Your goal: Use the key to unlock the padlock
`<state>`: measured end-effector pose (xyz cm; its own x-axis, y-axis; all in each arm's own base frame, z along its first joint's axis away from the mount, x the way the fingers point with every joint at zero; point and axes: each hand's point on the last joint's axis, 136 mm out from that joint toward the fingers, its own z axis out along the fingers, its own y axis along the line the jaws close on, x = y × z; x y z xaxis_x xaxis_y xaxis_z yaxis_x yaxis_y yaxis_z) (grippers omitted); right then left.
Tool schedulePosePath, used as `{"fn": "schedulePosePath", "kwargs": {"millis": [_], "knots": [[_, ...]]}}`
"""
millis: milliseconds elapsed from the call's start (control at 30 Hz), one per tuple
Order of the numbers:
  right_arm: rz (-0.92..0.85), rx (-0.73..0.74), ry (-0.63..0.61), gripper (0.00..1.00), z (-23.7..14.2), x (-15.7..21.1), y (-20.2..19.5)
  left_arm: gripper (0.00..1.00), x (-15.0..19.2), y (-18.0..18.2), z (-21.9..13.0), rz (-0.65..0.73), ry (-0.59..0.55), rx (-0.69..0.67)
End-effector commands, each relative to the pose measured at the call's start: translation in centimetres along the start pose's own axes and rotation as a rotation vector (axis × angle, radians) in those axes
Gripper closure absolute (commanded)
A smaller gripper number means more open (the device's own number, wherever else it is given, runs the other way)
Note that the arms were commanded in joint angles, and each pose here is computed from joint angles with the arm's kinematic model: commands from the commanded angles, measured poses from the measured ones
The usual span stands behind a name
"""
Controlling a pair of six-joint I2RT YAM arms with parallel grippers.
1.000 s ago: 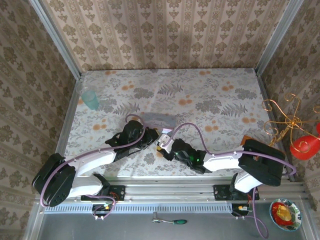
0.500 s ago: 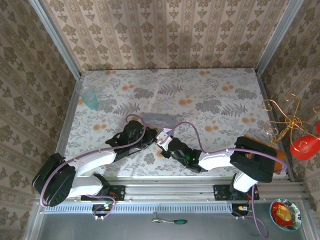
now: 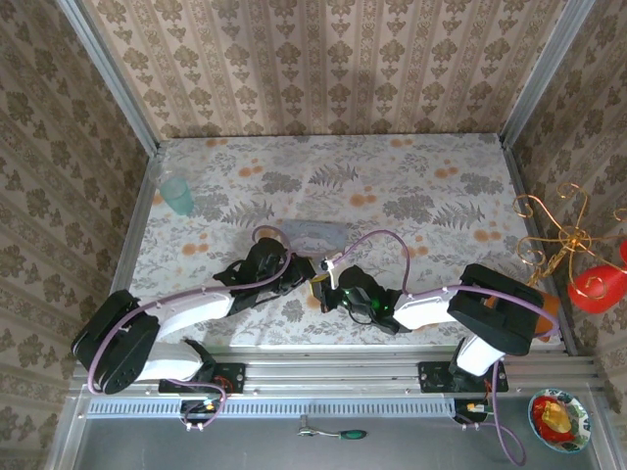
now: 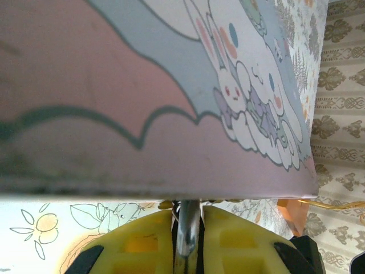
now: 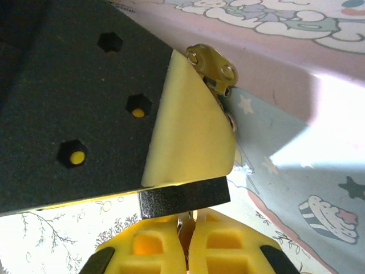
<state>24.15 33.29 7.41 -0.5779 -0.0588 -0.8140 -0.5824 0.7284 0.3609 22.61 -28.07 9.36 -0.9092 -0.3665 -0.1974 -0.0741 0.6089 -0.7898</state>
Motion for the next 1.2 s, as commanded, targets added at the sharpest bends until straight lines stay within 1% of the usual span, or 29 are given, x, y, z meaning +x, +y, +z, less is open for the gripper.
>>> {"fn": "schedulePosePath", "kwargs": {"millis": [0,33,67,133,200,300,467,567,667,800,967,1100,1167], "knots": [[0.034,-0.003,0.007,1.0,-0.3,-1.0,1.3,1.0,-1.1,-2.4,-0.2,0.063,-0.047,0.063],[0.015,0.021,0.015,0.99,-0.5,-1.0,0.9,1.0,-1.1,-2.1,-0.3,0.08,-0.052,0.039],[-0.007,0.059,0.032,0.94,-0.6,-0.9,0.3,1.0,-1.3,-1.5,-0.4,0.093,-0.064,0.011],[-0.034,0.139,0.07,0.79,-1.0,-0.6,-1.0,1.0,-1.4,-0.9,-0.4,0.115,-0.072,-0.018],[-0.053,0.208,0.114,0.7,-1.3,0.0,-2.3,1.0,-1.1,-1.2,0.2,0.132,-0.053,0.006],[-0.06,0.187,0.119,0.6,-1.8,0.5,-2.5,1.0,-0.6,-1.5,1.1,0.161,-0.025,-0.003],[-0.035,0.094,0.139,0.55,-1.7,1.0,-1.8,1.0,-0.2,0.6,2.2,0.184,-0.011,-0.097],[0.034,0.164,0.131,0.53,-1.8,1.0,-3.8,1.0,0.4,0.7,3.0,0.184,0.02,-0.096],[0.128,0.162,0.112,0.53,-2.0,0.9,-5.4,1.0,1.0,1.4,3.5,0.187,0.037,-0.133],[0.18,0.128,0.111,0.53,-1.9,0.5,-5.7,0.86,1.3,2.3,3.7,0.183,0.044,-0.149],[0.181,0.093,0.128,0.53,-1.8,0.3,-4.9,0.65,0.9,1.7,2.9,0.213,0.025,-0.133],[0.203,0.059,0.127,0.53,-1.5,0.1,-4.4,0.51,-0.2,1.0,1.0,0.298,-0.022,-0.134],[0.21,0.056,0.136,0.53,-1.2,0.2,-4.4,0.48,-0.9,1.4,-0.1,0.343,-0.04,-0.169]]}}
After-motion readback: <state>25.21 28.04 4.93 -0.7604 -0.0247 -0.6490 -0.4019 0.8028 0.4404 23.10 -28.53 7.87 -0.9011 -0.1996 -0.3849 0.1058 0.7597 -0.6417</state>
